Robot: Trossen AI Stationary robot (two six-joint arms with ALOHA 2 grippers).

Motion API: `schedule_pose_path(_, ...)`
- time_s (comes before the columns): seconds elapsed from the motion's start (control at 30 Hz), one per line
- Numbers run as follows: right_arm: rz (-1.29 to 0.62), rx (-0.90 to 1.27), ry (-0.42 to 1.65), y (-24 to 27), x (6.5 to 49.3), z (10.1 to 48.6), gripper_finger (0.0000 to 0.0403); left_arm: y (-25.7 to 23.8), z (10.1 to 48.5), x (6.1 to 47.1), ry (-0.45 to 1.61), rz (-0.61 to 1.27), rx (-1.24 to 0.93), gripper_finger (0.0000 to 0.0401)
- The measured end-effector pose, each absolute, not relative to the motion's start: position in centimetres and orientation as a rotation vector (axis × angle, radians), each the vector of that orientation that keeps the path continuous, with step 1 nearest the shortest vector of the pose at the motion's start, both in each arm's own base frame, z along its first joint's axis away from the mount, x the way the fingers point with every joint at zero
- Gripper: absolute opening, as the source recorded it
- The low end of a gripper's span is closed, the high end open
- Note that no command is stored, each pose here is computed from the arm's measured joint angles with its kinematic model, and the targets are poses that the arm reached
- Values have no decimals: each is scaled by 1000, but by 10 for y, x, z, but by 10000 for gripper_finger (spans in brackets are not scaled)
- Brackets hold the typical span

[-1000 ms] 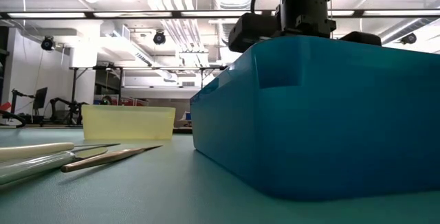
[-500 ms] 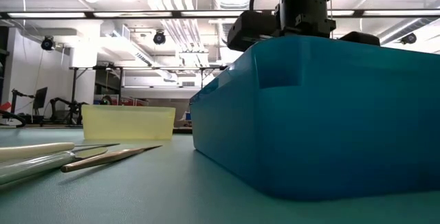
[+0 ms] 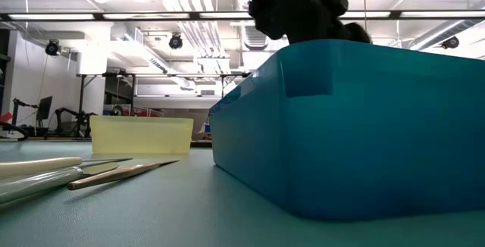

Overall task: Sort silverware by color (type)
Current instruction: Adjust the yellow knife in the blue bin

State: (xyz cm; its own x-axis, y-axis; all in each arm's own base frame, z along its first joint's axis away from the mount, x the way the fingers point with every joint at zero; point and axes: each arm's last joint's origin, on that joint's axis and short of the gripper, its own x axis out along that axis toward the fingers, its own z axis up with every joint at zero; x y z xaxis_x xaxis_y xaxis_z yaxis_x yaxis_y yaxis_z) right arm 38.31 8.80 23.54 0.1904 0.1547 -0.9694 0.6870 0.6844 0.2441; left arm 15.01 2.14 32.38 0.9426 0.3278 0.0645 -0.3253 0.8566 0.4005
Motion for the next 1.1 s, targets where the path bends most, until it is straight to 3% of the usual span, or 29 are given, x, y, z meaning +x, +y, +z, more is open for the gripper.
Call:
schedule_pose_path(0.2, -307, 628, 1357, 90, 394, 219, 11, 21, 324, 150, 5, 343, 419, 200)
schedule_pose_path(0.47, -241, 515, 1418, 92, 403, 191, 9, 21, 324, 150, 7, 343, 424, 200)
schedule_pose_path(0.97, -237, 386, 1395, 87, 389, 218, 9, 21, 323, 150, 8, 342, 405, 200)
schedule_pose_path(1.1, -324, 471, 1389, 79, 381, 233, 9, 22, 322, 151, 14, 340, 396, 200)
